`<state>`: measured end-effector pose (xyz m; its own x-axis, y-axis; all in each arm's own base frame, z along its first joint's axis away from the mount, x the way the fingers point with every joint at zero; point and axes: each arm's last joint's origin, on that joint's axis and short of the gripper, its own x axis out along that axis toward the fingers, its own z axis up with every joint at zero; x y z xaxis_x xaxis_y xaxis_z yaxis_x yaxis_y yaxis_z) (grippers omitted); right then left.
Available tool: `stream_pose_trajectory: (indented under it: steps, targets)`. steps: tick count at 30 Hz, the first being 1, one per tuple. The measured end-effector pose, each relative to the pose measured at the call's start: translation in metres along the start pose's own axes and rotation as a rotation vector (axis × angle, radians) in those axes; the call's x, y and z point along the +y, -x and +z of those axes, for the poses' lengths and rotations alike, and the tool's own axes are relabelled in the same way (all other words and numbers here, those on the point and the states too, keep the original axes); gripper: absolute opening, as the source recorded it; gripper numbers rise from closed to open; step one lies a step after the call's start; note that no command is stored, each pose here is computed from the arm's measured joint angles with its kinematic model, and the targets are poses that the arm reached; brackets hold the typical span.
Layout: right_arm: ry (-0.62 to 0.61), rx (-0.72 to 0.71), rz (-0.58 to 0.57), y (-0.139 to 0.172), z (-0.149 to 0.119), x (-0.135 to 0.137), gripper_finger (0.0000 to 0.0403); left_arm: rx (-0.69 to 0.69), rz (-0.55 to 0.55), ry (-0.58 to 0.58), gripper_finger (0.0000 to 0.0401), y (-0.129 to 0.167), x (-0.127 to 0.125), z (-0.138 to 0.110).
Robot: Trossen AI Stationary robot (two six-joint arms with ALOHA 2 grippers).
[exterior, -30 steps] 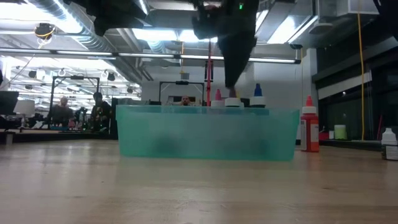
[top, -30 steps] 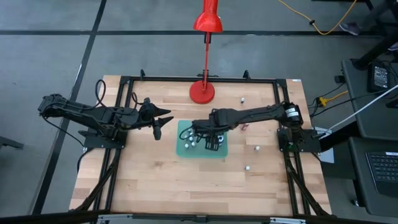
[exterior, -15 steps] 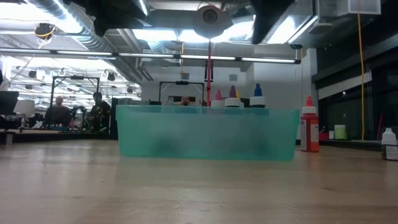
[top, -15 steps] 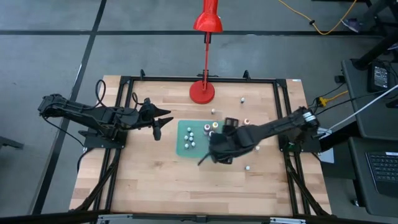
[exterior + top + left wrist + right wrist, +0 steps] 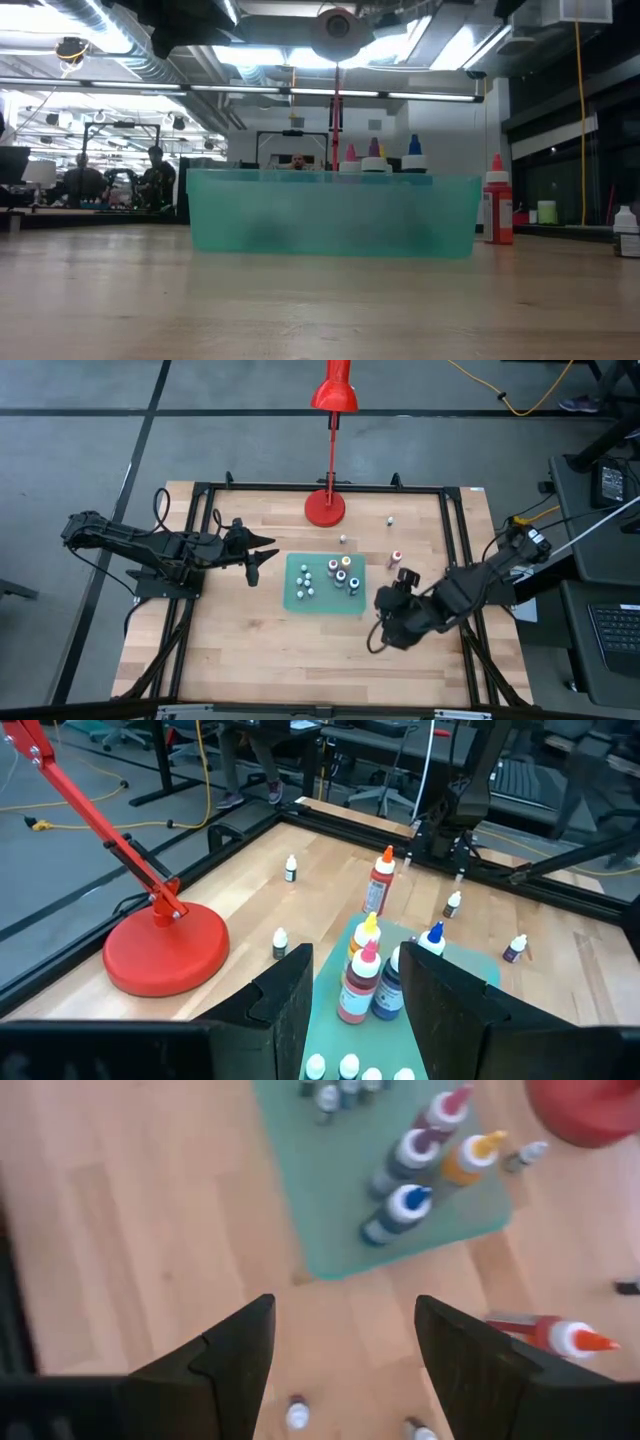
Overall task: Pick & Place food coloring
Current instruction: Put the small purple food coloring bottle into the green bin
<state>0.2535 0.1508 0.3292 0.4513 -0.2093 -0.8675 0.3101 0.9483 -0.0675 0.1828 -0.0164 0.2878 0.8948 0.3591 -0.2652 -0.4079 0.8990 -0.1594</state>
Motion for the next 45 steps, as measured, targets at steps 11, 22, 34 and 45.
stream_pose_trajectory:
  steps: [11,22,34,45]
  targets:
    - [-0.123,0.090,0.192,-0.046,-0.032,0.025,0.0242,0.000,0.000,0.000,0.0145,0.000,0.000,0.000]
    - [-0.231,0.139,0.145,-0.062,-0.045,0.022,0.0242,-0.001,0.000,0.000,0.0145,0.000,0.000,0.000]
    - [-0.170,0.134,0.146,-0.062,-0.046,0.022,0.0242,-0.001,0.001,0.000,0.0145,0.000,0.000,0.000]
    - [0.048,0.095,0.143,-0.064,-0.033,0.007,0.0242,0.001,0.001,-0.001,0.0145,0.000,0.000,0.000]
